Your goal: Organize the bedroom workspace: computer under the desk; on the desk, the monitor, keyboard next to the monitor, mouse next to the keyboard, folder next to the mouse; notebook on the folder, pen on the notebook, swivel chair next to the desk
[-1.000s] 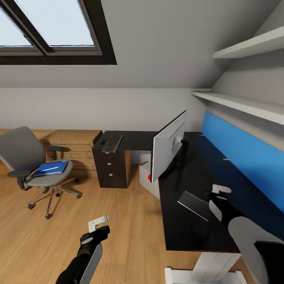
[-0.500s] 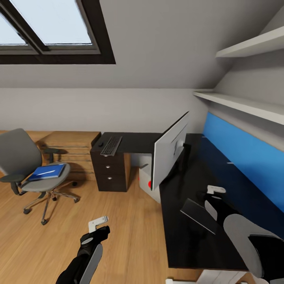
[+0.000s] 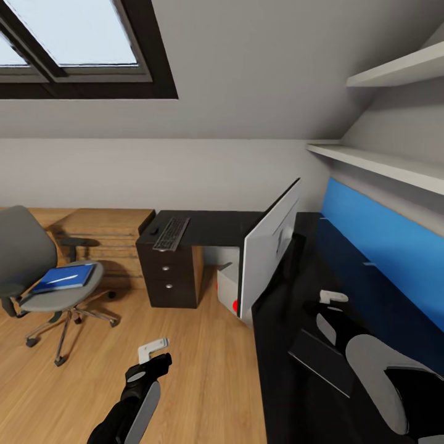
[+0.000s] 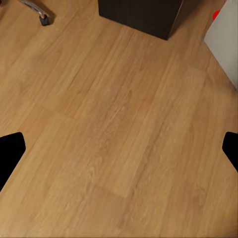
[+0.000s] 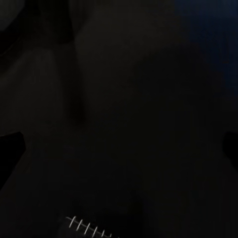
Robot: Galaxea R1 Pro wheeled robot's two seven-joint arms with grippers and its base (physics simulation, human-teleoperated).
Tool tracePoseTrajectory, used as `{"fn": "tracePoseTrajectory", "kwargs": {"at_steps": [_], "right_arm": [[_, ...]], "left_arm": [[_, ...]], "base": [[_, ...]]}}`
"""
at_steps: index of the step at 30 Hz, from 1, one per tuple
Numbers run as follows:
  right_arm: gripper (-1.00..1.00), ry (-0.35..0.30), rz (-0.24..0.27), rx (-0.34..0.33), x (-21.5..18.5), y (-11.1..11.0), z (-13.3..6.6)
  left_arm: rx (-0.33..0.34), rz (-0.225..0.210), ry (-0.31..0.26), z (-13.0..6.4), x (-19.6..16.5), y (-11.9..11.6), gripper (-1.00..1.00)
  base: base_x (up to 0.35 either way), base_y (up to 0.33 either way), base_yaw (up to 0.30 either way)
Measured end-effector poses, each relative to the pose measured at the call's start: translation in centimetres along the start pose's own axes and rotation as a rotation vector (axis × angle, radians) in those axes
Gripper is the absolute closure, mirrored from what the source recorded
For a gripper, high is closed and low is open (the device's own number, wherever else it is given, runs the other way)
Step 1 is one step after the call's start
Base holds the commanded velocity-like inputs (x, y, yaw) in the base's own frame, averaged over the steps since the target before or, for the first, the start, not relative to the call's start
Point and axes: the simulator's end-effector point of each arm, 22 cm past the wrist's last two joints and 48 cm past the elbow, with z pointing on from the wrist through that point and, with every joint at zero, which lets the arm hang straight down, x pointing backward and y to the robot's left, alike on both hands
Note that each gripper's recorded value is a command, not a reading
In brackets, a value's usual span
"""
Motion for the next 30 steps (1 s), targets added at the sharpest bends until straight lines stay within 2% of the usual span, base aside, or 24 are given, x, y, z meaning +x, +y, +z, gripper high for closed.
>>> {"fn": "tracePoseTrajectory", "kwargs": {"at_steps": [7, 14, 30], "right_arm": [[-1.0, -0.006, 0.006, -0.013, -0.2, 0.2, 0.0], [-1.0, -0.006, 0.003, -0.072, 0.0, 1.4, 0.2], [-1.0, 0.017, -0.002, -0.072, 2.5, 1.5, 1.7]], "left_arm": [[0.0, -0.002, -0.004, 0.0, -0.2, 0.0, -1.0], [0.022, -0.029, -0.062, -0.8, -3.0, -0.8, -1.0], [0.03, -0.037, -0.08, 0.5, -2.6, -1.1, -1.0]], "base": [[0.046, 0.0, 0.0], [0.006, 0.0, 0.0], [0.0, 0.0, 0.0]]}}
